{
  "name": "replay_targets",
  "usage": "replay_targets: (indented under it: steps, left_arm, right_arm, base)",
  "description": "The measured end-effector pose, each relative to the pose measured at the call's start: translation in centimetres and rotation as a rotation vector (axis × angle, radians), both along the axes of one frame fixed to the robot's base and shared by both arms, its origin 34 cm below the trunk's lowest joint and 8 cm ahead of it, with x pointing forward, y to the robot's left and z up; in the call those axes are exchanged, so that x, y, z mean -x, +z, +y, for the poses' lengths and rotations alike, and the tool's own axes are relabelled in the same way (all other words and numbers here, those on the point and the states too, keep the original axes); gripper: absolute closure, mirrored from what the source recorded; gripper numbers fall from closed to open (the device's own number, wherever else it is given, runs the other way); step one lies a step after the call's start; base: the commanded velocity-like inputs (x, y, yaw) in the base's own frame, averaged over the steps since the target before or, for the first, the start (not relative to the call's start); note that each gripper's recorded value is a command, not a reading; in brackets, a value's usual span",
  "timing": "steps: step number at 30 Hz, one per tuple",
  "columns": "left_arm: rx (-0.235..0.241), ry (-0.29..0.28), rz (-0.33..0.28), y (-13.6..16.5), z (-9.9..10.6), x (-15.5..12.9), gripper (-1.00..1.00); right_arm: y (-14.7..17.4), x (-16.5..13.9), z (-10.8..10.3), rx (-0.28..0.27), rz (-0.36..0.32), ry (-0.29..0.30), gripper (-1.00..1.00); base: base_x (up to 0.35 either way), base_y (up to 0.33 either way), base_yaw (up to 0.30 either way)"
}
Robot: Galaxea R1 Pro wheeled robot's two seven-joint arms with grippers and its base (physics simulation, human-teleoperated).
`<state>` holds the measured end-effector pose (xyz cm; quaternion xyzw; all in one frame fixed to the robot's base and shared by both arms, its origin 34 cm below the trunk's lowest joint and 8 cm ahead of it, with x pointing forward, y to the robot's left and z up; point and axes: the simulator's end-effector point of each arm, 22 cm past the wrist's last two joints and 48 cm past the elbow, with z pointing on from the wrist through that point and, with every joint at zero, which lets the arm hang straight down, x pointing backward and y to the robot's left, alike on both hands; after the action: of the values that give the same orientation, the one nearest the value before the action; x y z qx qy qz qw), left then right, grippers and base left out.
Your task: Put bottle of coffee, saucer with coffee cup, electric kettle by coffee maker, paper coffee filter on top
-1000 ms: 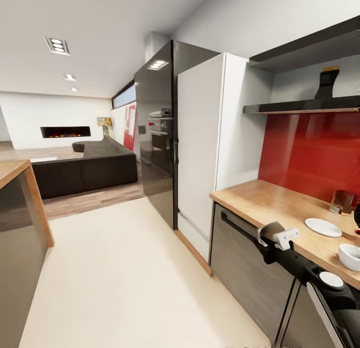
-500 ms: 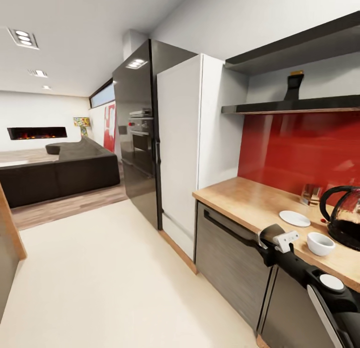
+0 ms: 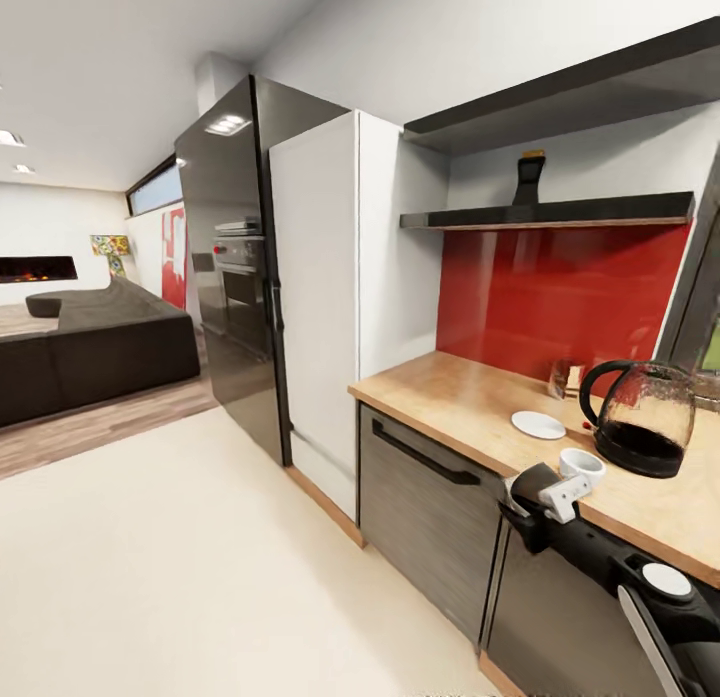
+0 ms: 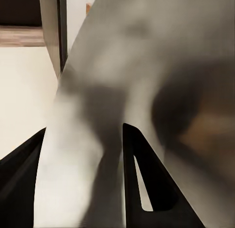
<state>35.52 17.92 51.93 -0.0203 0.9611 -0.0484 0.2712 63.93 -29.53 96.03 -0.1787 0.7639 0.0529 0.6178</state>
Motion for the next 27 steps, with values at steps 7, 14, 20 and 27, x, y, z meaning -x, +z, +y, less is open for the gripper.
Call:
replay_targets:
  steps: [7,14,20,27]
  left_arm:
    - [0.0,0.0,-0.002,0.0,0.0,-0.1,-1.0]
    - [0.001,-0.001,-0.002,0.0,-0.1,-0.1,-1.0]
    - [0.001,-0.001,-0.002,0.1,-0.1,-0.1,-1.0]
    - [0.001,-0.002,-0.002,0.1,-0.1,-0.1,-1.0]
  right_arm:
    - [-1.2,1.1,1.0,-0.006,0.029,0.053,1.0]
    - [-1.0,2.7,3.8,-0.02,0.022,0.203,1.0]
    - [0.5,3.8,1.3,-0.063,0.011,0.241,1.0]
    - [2.9,4.7,-2.7,-0.081,-0.015,0.242,1.0]
  base:
    - [0.0,0.0,-0.114]
    - [0.0,0.0,-0.013]
    - [0.0,0.0,-0.001]
    - [0.0,0.0,0.0]
